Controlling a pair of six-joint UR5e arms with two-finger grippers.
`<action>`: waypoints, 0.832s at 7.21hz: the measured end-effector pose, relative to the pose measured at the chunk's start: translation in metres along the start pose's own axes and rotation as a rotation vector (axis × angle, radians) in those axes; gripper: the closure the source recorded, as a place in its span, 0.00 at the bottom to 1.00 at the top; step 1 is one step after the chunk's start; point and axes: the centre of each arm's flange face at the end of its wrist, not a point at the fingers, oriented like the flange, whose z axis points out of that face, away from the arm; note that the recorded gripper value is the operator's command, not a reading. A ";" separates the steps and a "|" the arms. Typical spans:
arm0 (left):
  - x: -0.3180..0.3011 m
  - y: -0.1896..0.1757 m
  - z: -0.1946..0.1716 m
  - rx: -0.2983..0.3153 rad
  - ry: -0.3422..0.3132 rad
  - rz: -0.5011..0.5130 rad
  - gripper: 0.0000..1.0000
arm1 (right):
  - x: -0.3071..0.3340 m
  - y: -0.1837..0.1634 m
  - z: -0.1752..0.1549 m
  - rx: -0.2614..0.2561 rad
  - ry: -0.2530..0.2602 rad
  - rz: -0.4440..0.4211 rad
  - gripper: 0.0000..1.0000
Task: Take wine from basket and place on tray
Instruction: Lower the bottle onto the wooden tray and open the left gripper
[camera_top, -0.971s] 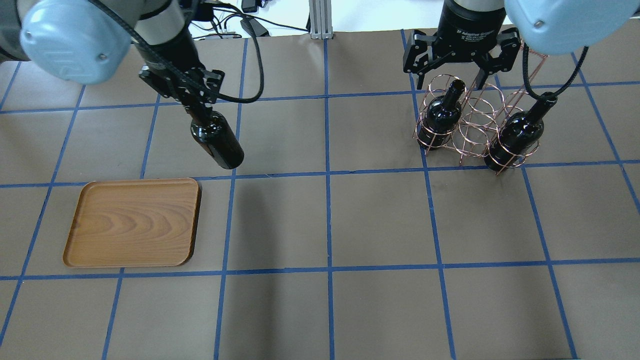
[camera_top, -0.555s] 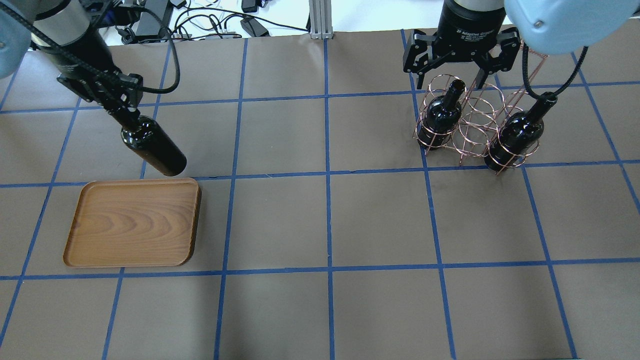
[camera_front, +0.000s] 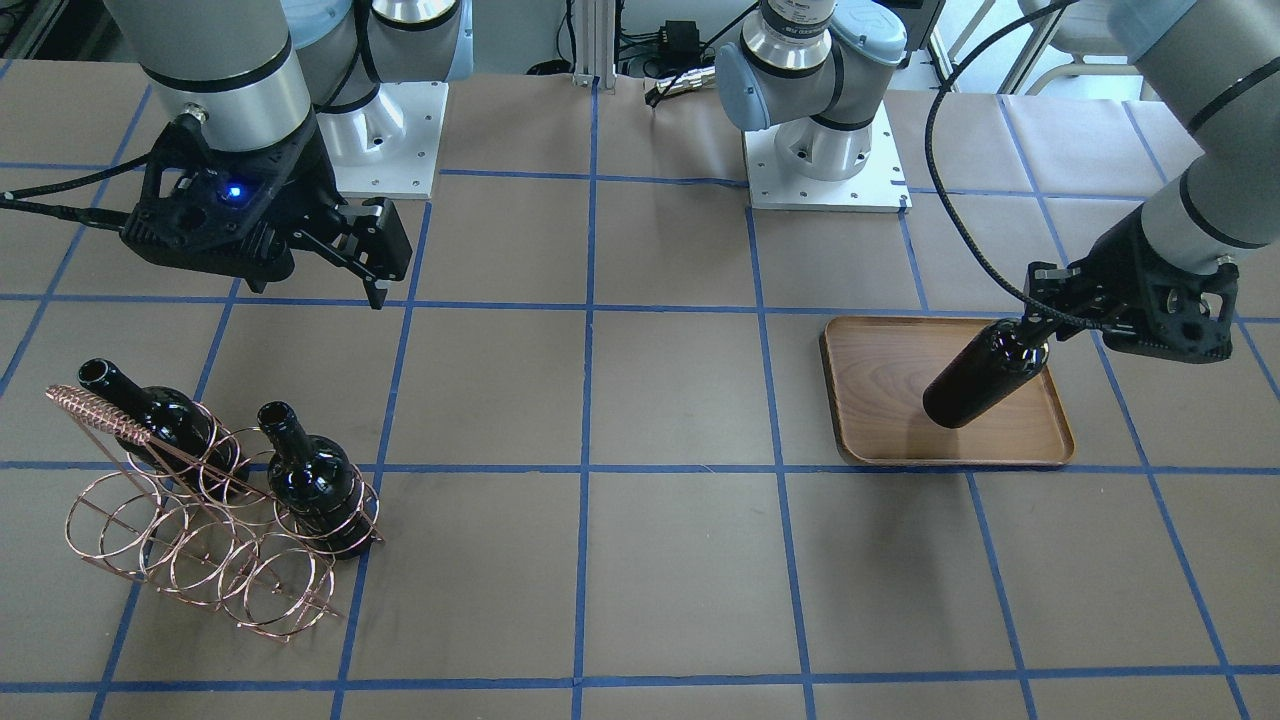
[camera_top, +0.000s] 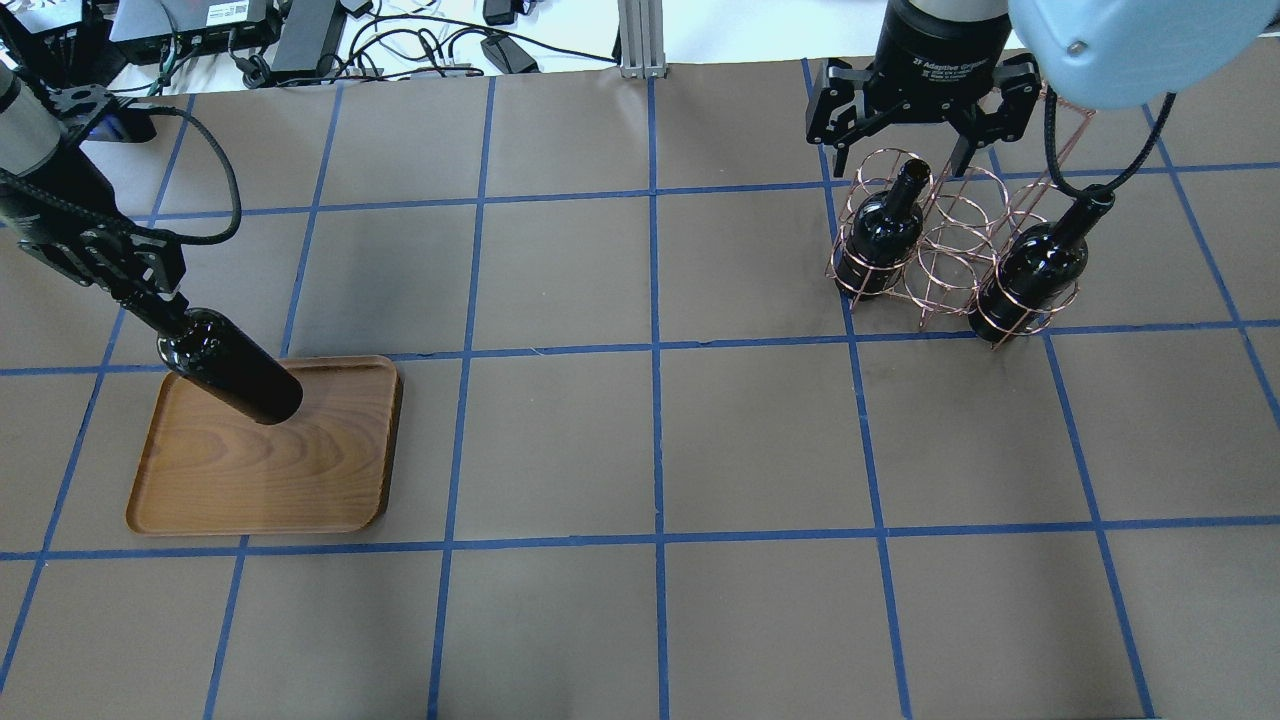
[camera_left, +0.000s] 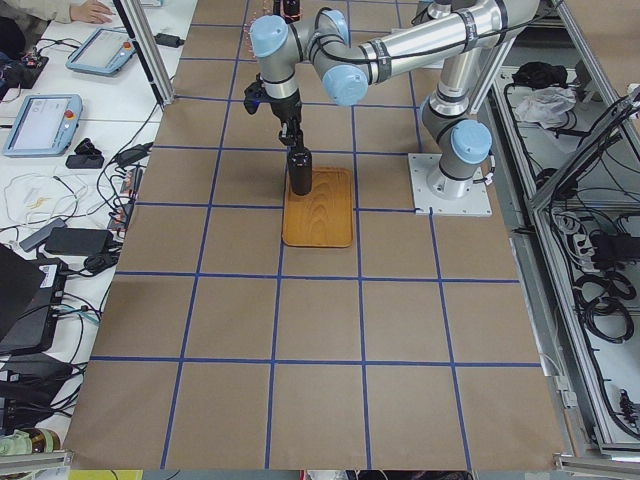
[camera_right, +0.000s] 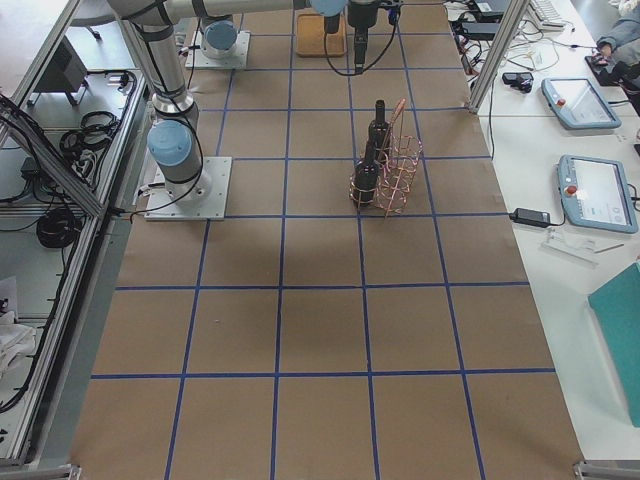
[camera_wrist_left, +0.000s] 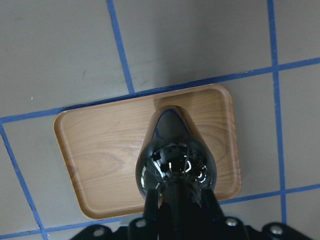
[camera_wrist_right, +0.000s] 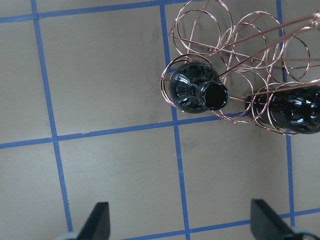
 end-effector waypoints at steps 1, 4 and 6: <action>-0.004 0.000 0.006 -0.006 0.003 -0.005 1.00 | 0.000 0.000 0.000 0.000 0.000 0.000 0.00; -0.010 -0.002 0.016 -0.032 -0.005 -0.008 0.35 | 0.000 0.000 0.000 0.000 0.000 0.000 0.00; -0.010 -0.002 0.018 -0.039 -0.001 -0.015 0.00 | 0.000 0.000 0.000 0.000 0.000 0.000 0.00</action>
